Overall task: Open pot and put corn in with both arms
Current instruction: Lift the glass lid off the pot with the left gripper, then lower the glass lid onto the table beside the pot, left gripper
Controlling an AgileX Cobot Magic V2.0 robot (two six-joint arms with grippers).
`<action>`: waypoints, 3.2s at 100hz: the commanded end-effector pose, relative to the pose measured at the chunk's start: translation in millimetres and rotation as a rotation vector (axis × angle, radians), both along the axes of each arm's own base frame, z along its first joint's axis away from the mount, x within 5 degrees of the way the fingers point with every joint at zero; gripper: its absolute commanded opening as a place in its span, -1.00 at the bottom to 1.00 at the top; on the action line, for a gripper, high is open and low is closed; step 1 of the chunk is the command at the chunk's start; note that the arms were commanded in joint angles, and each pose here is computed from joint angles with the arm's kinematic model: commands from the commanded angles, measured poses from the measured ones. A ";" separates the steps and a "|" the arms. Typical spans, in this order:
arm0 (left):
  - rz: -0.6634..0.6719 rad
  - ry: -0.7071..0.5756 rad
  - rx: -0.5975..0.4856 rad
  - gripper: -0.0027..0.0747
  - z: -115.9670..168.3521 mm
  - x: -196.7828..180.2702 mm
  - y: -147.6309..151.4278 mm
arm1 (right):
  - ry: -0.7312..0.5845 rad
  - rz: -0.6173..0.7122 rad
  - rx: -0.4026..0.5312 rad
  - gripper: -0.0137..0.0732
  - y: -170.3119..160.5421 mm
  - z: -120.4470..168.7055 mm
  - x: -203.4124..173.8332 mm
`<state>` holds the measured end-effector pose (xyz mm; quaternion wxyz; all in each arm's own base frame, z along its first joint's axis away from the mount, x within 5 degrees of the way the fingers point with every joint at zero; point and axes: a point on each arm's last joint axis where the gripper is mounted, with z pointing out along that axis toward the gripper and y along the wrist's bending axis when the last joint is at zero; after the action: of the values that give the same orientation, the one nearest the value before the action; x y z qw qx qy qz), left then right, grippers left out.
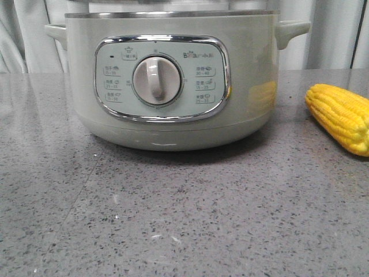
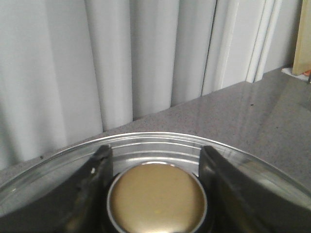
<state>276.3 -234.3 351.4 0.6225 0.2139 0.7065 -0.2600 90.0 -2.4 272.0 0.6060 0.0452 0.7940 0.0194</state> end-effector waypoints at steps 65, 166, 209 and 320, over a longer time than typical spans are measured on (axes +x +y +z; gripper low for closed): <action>0.204 -0.223 -0.035 -0.98 115.4 -59.3 120.4 | -0.100 -0.013 -0.005 -0.83 -1.4 15.0 3.4; 0.466 -0.254 -0.025 -0.98 -39.1 -120.1 195.9 | -0.104 -0.015 -0.006 -0.83 -1.5 14.8 3.5; 0.479 -0.176 0.029 -0.98 -76.4 -72.5 184.6 | -0.104 -0.015 -0.006 -0.83 -1.5 14.8 3.5; 0.464 0.054 0.145 -0.73 -136.9 -40.4 175.1 | -0.104 -0.015 -0.006 -0.83 -1.5 14.8 3.5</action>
<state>231.9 -56.5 204.4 0.6055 0.0581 0.7903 -0.0736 90.4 -2.6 271.2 0.6098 0.0480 0.7908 0.0203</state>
